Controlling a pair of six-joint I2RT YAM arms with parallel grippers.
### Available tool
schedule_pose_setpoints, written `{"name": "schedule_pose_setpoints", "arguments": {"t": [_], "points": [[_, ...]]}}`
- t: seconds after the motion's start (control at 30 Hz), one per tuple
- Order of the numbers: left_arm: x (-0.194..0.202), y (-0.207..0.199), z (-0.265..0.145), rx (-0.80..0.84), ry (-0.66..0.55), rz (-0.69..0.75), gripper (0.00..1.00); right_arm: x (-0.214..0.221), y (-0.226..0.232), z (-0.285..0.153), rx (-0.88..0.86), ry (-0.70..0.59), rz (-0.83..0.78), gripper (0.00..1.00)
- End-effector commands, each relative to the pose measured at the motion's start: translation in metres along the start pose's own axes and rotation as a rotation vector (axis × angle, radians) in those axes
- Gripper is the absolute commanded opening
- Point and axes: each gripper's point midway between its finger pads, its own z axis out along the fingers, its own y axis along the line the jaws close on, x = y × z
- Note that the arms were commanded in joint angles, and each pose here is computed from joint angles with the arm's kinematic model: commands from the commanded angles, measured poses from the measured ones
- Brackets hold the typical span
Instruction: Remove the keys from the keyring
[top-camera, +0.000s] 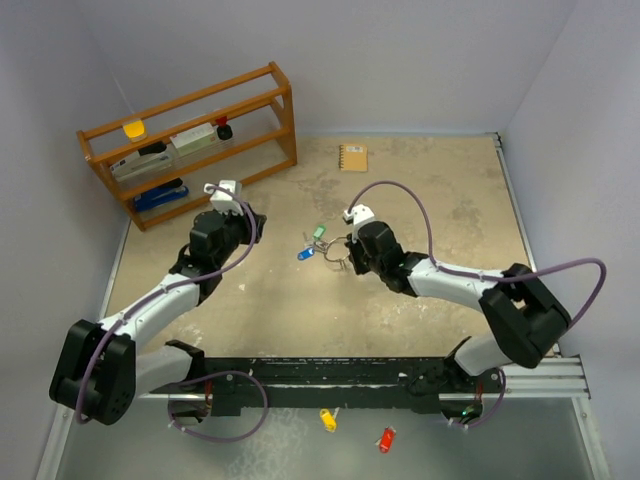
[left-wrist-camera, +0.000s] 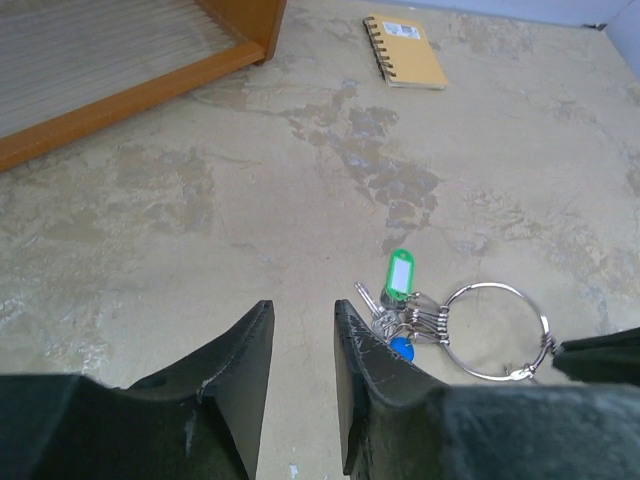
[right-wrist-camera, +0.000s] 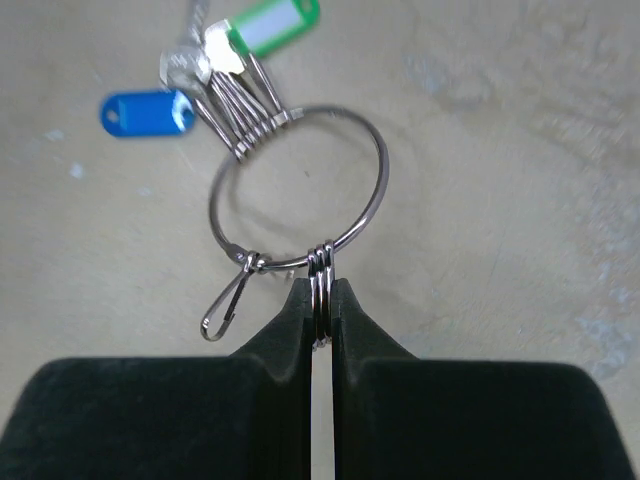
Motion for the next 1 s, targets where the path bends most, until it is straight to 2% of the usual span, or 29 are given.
{"name": "schedule_pose_setpoints", "arguments": {"t": [0.0,0.13,0.3,0.6,0.8,0.97], "points": [[-0.022,-0.011,0.005,0.043,-0.046,0.039,0.27,-0.101,0.014,-0.035,-0.034,-0.271,-0.034,0.0],[-0.025,-0.015,0.009,0.059,-0.04,0.055,0.28,-0.148,0.021,-0.064,-0.067,-0.415,-0.038,0.0],[-0.032,-0.031,0.012,0.142,-0.055,0.06,0.32,-0.177,0.027,-0.085,-0.1,-0.502,-0.043,0.0],[-0.034,-0.095,-0.005,0.538,-0.129,0.146,0.38,-0.208,0.031,-0.115,-0.125,-0.618,-0.013,0.0],[-0.028,-0.117,-0.02,0.678,-0.196,0.222,0.42,-0.212,0.034,-0.119,-0.129,-0.634,-0.008,0.0],[-0.02,-0.141,-0.032,0.813,-0.225,0.262,0.56,-0.232,0.036,-0.132,-0.131,-0.683,0.011,0.0]]}}
